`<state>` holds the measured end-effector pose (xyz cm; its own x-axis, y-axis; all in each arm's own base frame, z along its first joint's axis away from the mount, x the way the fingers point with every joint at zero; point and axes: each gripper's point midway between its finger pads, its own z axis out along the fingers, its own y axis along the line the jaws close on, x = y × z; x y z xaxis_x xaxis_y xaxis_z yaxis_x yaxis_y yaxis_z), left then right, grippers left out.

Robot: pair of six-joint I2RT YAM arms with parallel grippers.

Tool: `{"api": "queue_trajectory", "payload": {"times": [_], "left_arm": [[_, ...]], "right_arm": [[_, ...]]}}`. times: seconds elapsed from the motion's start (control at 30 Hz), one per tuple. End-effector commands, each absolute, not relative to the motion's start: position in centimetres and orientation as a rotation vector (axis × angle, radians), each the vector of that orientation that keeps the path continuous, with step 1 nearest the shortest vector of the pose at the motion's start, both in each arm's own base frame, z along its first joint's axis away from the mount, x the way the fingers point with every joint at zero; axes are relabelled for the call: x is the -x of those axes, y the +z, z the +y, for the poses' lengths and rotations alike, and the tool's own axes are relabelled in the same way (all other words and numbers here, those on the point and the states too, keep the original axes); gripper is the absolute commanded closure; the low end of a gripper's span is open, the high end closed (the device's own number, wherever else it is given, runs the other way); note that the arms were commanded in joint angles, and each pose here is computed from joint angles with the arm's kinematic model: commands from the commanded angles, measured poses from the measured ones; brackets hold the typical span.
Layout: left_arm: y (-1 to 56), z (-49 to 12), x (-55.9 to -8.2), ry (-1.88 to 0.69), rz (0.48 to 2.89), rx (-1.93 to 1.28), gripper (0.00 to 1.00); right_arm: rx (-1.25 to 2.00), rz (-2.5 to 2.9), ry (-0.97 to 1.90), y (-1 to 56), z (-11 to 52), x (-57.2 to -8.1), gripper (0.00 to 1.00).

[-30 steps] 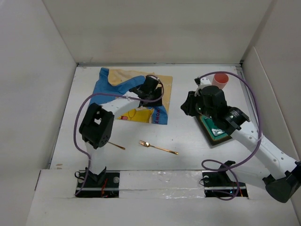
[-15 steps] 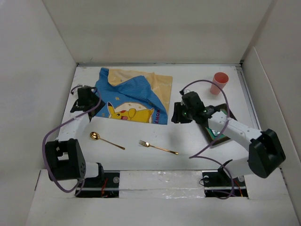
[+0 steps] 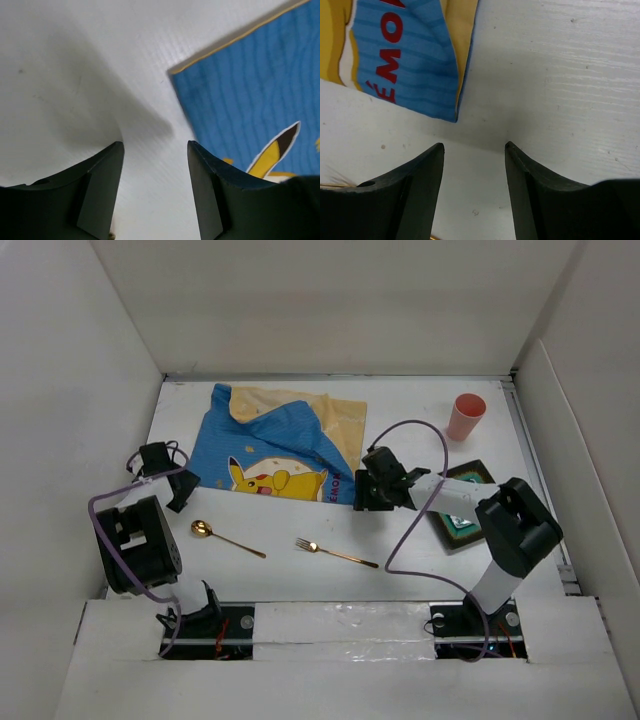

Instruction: Set the dinner table for one person

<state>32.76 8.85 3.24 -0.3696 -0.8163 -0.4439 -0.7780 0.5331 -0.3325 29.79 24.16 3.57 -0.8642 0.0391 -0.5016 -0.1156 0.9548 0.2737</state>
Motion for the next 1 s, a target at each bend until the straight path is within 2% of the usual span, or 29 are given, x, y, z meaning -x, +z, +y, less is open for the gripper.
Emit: {"api": "queue_trajectory", "payload": {"times": [0.0, 0.2, 0.33, 0.4, 0.5, 0.57, 0.6, 0.67, 0.8, 0.87, 0.97], "left_arm": [[4.1, 10.2, -34.9, -0.054, 2.177, 1.248, 0.48], [2.8, 10.3, -35.8, -0.057, 2.202, 1.255, 0.48], [1.7, 10.3, -36.1, -0.056, 2.228, 1.271, 0.51], [1.5, 10.5, -36.1, -0.047, 2.226, 1.273, 0.51], [1.6, 10.6, -36.5, -0.053, 2.219, 1.270, 0.57], [1.7, 10.6, -36.9, -0.059, 2.219, 1.266, 0.70], [1.6, 10.6, -36.9, -0.058, 2.220, 1.267, 0.73], [1.6, 10.6, -37.0, -0.056, 2.228, 1.266, 0.85], [1.6, 10.8, -37.3, -0.052, 2.225, 1.264, 0.92], [1.5, 10.8, -37.4, -0.051, 2.228, 1.261, 1.00], [1.7, 10.8, -37.6, -0.061, 2.228, 1.246, 1.00]], "right_arm": [[0.028, 2.512, 0.422, 4.1, 25.7, -31.6, 0.43], [0.038, 2.532, 0.376, 2.6, 26.4, -31.9, 0.44], [0.026, 2.541, 0.353, 2.0, 26.5, -31.8, 0.52], [0.025, 2.538, 0.335, 1.8, 26.6, -31.8, 0.52], [0.018, 2.542, 0.328, 1.5, 26.6, -31.9, 0.54], [0.007, 2.542, 0.317, 1.3, 26.5, -32.0, 0.56], [0.004, 2.541, 0.316, 1.3, 26.5, -32.1, 0.57], [-0.009, 2.533, 0.308, 1.5, 26.5, -32.4, 0.64], [-0.019, 2.514, 0.303, 1.8, 26.6, -32.9, 0.68], [-0.016, 2.499, 0.312, 2.1, 26.9, -33.3, 0.74], [-0.012, 2.482, 0.305, 2.5, 27.0, -33.7, 0.83]]}}
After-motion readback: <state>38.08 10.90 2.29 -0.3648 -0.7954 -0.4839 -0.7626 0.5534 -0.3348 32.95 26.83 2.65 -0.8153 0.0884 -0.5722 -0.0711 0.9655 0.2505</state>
